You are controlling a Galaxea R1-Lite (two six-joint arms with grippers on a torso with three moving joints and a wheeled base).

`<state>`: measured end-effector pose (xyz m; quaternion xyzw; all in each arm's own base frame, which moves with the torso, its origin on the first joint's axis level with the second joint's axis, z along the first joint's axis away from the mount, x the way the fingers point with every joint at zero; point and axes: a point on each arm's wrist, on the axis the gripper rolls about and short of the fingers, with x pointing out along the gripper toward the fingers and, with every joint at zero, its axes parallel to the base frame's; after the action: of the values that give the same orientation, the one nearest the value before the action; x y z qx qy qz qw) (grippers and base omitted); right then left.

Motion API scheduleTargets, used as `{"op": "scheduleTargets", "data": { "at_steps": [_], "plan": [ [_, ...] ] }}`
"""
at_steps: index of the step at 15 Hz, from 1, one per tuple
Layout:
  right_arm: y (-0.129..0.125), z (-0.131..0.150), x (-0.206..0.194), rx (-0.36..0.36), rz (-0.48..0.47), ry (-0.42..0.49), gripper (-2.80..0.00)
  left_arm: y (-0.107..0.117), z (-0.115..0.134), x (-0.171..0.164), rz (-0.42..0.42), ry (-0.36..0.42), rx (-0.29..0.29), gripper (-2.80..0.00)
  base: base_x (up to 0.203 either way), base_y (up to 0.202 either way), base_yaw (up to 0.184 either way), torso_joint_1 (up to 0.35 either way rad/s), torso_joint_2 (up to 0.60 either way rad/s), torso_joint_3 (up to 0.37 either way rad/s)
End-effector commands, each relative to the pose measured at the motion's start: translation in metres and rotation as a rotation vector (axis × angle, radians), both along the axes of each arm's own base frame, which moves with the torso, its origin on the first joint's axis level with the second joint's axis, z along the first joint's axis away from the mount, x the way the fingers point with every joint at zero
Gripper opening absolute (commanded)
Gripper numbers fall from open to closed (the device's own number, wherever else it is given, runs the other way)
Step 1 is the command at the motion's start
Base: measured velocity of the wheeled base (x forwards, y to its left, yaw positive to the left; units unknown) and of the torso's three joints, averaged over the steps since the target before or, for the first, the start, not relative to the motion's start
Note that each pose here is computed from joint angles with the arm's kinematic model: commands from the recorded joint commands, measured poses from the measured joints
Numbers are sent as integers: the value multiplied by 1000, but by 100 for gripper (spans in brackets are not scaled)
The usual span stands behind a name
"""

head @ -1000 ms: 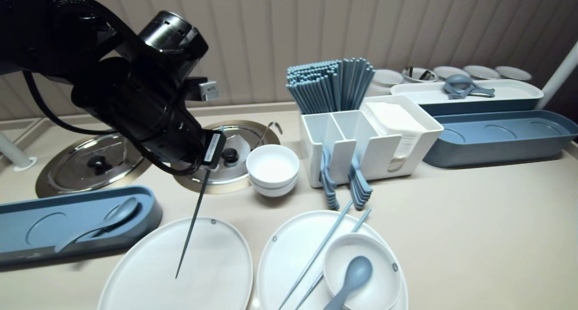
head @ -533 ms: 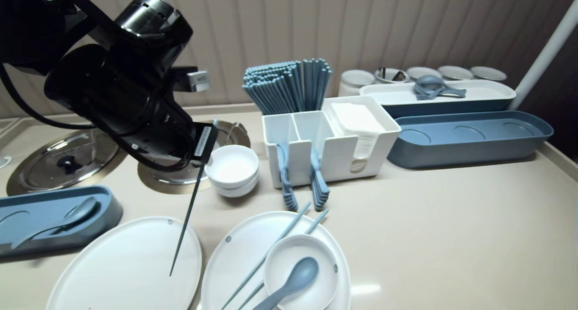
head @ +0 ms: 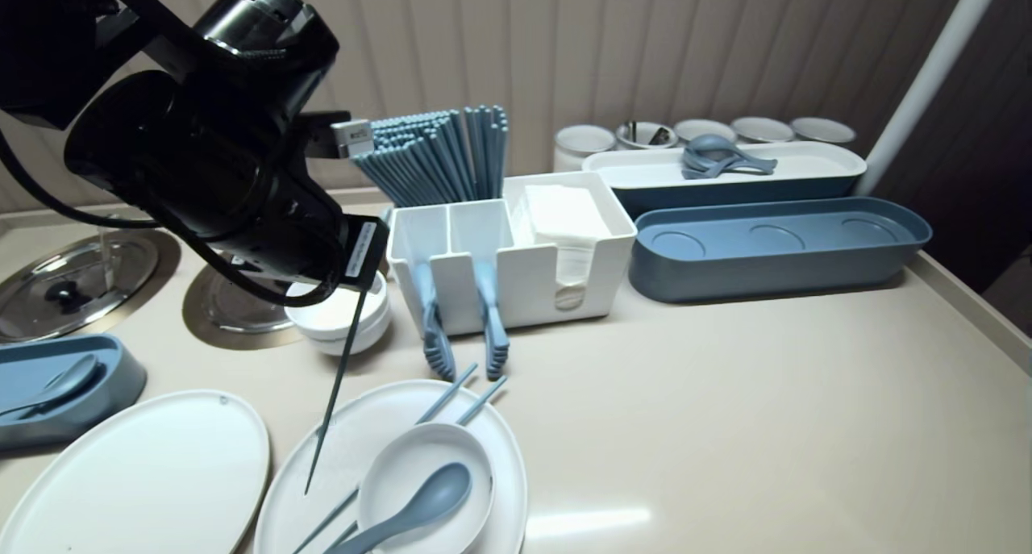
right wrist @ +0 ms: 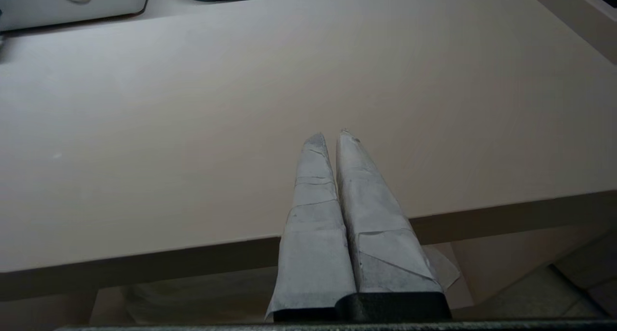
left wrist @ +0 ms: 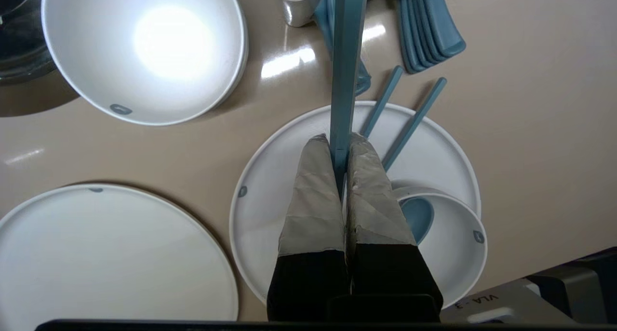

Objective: Put the chopsticks back from the plate

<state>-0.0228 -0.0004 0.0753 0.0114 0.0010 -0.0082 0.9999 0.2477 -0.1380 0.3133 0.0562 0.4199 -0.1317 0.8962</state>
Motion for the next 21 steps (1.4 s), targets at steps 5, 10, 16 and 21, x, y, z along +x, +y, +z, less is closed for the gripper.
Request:
{"op": "scheduleTargets", "data": {
  "at_steps": [5,10,16,21],
  "plan": [
    [0,0,0,0,1,-1,-280,-4,24,6,31,-203,-163,-280,0,0,0,0,0,0],
    [0,0,0,0,1,-1,-280,-18,54,31,42,-500,-350,-280,0,0,0,0,0,0],
    [0,0,0,0,1,-1,-280,-34,62,66,180,-770,-494,-280,0,0,0,0,0,0],
    [0,0,0,0,1,-1,-280,-44,58,84,208,-864,-561,-280,0,0,0,0,0,0]
  ]
}}
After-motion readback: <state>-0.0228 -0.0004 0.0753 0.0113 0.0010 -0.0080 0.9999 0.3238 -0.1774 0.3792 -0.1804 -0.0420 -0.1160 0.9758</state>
